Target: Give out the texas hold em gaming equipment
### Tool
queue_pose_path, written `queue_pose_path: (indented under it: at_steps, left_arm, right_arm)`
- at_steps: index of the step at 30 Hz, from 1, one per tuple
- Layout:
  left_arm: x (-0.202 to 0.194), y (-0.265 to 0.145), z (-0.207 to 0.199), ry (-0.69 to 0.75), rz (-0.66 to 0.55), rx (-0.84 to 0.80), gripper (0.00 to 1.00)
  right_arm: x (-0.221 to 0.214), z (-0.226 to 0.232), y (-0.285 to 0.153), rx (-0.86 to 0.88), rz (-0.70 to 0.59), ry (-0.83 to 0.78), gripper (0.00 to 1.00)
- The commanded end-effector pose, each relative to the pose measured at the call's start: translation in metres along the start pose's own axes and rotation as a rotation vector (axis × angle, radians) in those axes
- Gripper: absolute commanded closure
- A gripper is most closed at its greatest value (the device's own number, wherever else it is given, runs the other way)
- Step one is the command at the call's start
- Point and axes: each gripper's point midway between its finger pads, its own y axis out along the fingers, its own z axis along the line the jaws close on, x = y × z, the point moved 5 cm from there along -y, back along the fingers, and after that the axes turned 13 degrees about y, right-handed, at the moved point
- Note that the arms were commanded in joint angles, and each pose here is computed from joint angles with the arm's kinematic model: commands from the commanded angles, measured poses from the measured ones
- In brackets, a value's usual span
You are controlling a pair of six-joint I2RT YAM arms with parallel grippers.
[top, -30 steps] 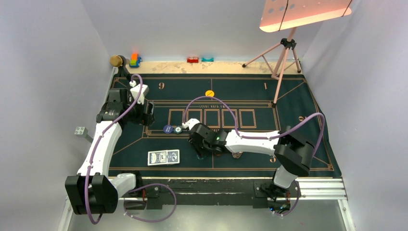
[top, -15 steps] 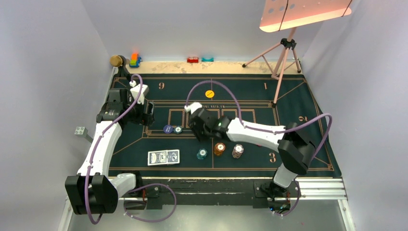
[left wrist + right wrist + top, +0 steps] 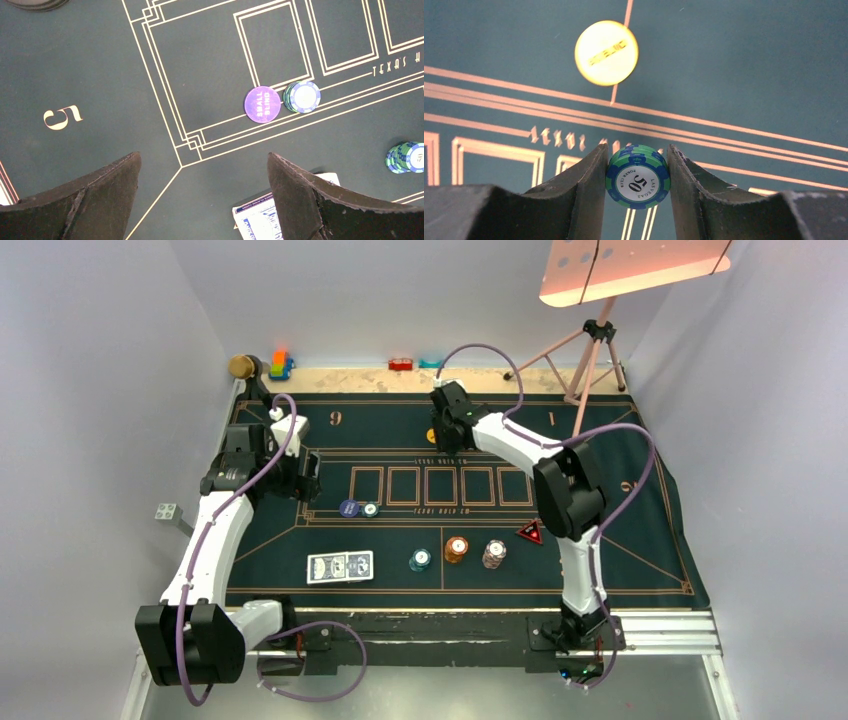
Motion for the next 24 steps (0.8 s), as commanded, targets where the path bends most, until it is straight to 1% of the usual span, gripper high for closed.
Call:
queue_pose_path:
  at_steps: [1, 4, 10, 15, 20, 22, 23, 24]
  left_arm:
    - [0.006, 0.001, 0.002, 0.003, -0.034, -0.008, 0.00]
    - [0.006, 0.001, 0.000, 0.005, -0.033, -0.017, 0.00]
    - [0.007, -0.001, 0.000, 0.005, -0.039, -0.020, 0.00]
    - [0.007, 0.000, -0.001, 0.006, -0.037, -0.024, 0.00]
    - [0.005, 0.001, -0.001, 0.007, -0.033, -0.025, 0.00]
    - [0.005, 0.002, -0.001, 0.007, -0.033, -0.025, 0.00]
    - [0.005, 0.002, 0.000, 0.007, -0.032, -0.024, 0.00]
    - [0.005, 0.002, -0.001, 0.007, -0.031, -0.025, 0.00]
  right_arm:
    - [0.039, -0.013, 0.012, -0.025, -0.054, 0.061, 0.88]
    - [0.043, -0.024, 0.036, -0.057, -0.036, 0.075, 0.88]
    - [0.049, -0.028, 0.063, -0.064, -0.017, 0.075, 0.88]
    - [0.044, -0.025, 0.070, -0.047, 0.011, 0.076, 0.88]
    - [0.033, -0.029, 0.069, -0.045, 0.034, 0.079, 0.85]
    - [0.031, -0.030, 0.068, -0.050, 0.038, 0.082, 0.80]
    - [0.031, -0.030, 0.067, -0.047, 0.040, 0.083, 0.70]
    - [0.031, -0.029, 0.066, -0.045, 0.041, 0.085, 0.64]
